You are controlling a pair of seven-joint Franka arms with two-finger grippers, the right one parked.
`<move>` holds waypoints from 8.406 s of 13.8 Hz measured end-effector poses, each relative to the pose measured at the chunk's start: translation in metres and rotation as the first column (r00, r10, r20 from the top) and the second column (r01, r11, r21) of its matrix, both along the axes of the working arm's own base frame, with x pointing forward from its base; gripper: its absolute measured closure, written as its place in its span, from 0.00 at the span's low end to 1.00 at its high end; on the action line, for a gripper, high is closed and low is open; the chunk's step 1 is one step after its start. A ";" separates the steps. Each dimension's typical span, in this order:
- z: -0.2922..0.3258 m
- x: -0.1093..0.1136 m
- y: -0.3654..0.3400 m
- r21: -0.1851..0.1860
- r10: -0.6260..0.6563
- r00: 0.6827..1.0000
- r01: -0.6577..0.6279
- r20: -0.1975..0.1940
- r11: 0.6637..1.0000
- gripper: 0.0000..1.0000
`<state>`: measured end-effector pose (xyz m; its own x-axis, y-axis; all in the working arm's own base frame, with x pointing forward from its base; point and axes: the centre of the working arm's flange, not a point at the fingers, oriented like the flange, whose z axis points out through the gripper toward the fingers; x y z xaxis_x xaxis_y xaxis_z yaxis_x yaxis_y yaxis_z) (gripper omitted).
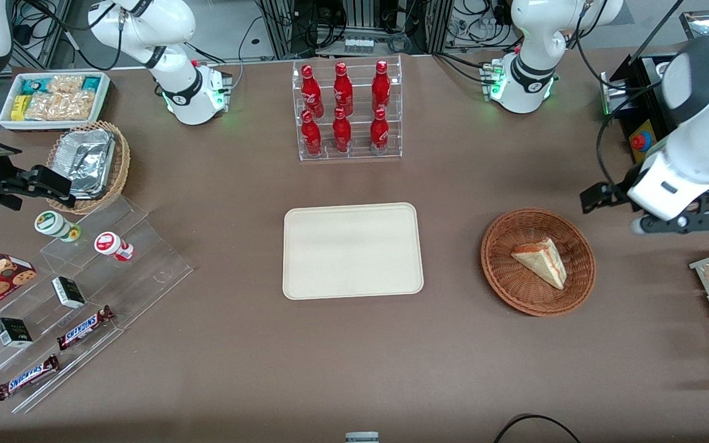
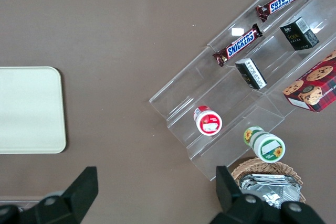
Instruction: Place sandwich from basket to tray
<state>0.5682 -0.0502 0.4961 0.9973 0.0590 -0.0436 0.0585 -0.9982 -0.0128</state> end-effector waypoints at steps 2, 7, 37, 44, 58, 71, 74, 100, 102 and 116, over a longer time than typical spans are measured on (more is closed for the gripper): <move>-0.042 0.002 -0.007 -0.006 0.109 0.993 -0.109 0.044 0.994 0.00; -0.112 -0.006 -0.008 -0.029 0.400 0.913 -0.399 0.077 0.917 0.00; -0.230 -0.011 -0.003 -0.066 0.640 0.765 -0.636 0.075 0.769 0.71; -0.104 0.012 -0.066 -0.045 0.556 0.828 -0.554 0.070 0.831 0.73; -0.118 -0.026 -0.356 -0.040 0.120 0.989 -0.117 0.088 0.992 0.77; -0.226 -0.076 -0.466 -0.005 -0.098 0.992 0.098 0.077 0.995 0.76; -0.240 -0.079 -0.470 -0.001 -0.104 0.992 0.105 0.070 0.995 0.76; -0.019 -0.014 -0.374 0.000 0.147 0.969 -0.150 0.200 0.989 0.00; 0.018 0.000 -0.324 0.005 0.163 0.968 -0.167 0.193 0.986 0.00; 0.115 -0.002 -0.028 0.029 -0.096 0.995 0.096 0.002 0.995 0.00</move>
<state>0.5666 -0.0779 0.6107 0.9986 -0.0355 -0.0395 -0.0372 -0.9984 -0.0419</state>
